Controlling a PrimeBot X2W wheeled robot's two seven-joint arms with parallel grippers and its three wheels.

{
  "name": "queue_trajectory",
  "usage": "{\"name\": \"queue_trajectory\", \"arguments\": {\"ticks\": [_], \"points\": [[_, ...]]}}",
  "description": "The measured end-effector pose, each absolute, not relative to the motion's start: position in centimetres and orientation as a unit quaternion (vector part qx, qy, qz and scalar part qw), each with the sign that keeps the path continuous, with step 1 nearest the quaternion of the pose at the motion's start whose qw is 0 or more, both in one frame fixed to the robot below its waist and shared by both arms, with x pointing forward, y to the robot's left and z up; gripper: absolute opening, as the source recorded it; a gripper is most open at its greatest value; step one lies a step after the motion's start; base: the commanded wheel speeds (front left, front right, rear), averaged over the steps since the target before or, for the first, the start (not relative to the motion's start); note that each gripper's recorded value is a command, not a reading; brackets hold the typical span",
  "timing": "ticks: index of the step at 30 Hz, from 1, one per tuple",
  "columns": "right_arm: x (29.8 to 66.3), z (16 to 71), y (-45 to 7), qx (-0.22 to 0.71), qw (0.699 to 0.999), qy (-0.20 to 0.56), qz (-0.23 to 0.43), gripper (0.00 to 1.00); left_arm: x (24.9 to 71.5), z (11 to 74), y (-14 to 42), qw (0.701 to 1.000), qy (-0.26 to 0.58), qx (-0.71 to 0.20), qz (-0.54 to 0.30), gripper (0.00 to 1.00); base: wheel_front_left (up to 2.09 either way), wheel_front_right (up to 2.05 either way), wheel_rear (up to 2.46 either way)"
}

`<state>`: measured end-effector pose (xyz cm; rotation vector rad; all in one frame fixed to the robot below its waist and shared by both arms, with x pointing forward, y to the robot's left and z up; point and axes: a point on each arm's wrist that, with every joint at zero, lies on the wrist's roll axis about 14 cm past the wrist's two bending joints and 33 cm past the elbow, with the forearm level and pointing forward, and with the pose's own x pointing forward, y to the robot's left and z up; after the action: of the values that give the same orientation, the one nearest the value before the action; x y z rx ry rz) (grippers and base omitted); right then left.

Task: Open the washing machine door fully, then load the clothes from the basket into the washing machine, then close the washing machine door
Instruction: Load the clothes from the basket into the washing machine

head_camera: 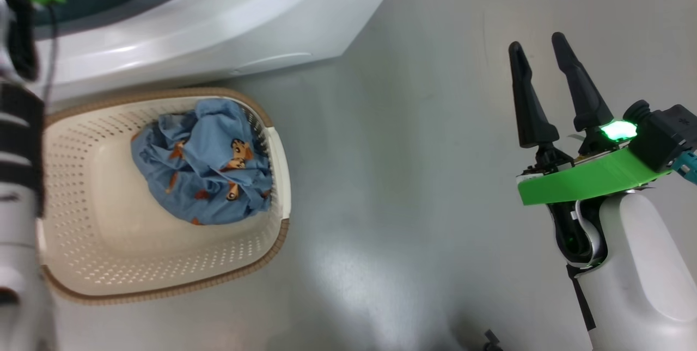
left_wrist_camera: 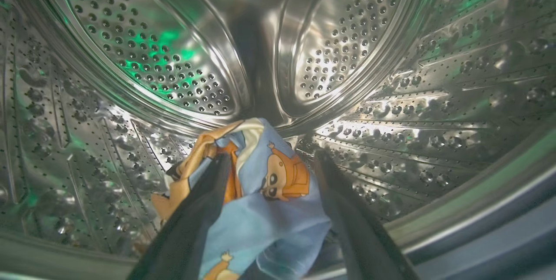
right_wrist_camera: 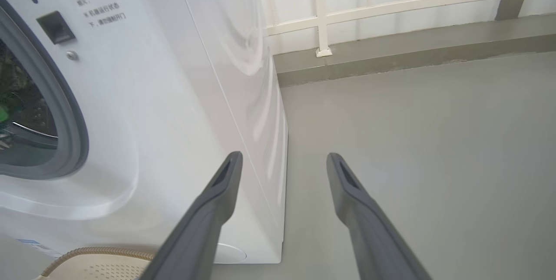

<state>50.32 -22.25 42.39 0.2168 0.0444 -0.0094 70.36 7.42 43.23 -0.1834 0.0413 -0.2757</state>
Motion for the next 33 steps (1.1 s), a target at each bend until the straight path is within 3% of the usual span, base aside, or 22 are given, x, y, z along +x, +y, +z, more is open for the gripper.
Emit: {"name": "queue_trajectory", "arguments": {"ticks": [12,33], "points": [[50.0,46.4,-21.6,0.112,0.993,-0.019,0.008,1.00,64.8,44.7,7.9,0.985,0.009,-0.102,-0.138,1.00,0.00,0.00,0.00],[46.2,51.9,-20.4,0.118,0.990,-0.065,0.031,1.00,53.1,48.5,12.2,0.990,-0.016,-0.093,-0.108,1.00,0.00,0.00,0.00]]}}
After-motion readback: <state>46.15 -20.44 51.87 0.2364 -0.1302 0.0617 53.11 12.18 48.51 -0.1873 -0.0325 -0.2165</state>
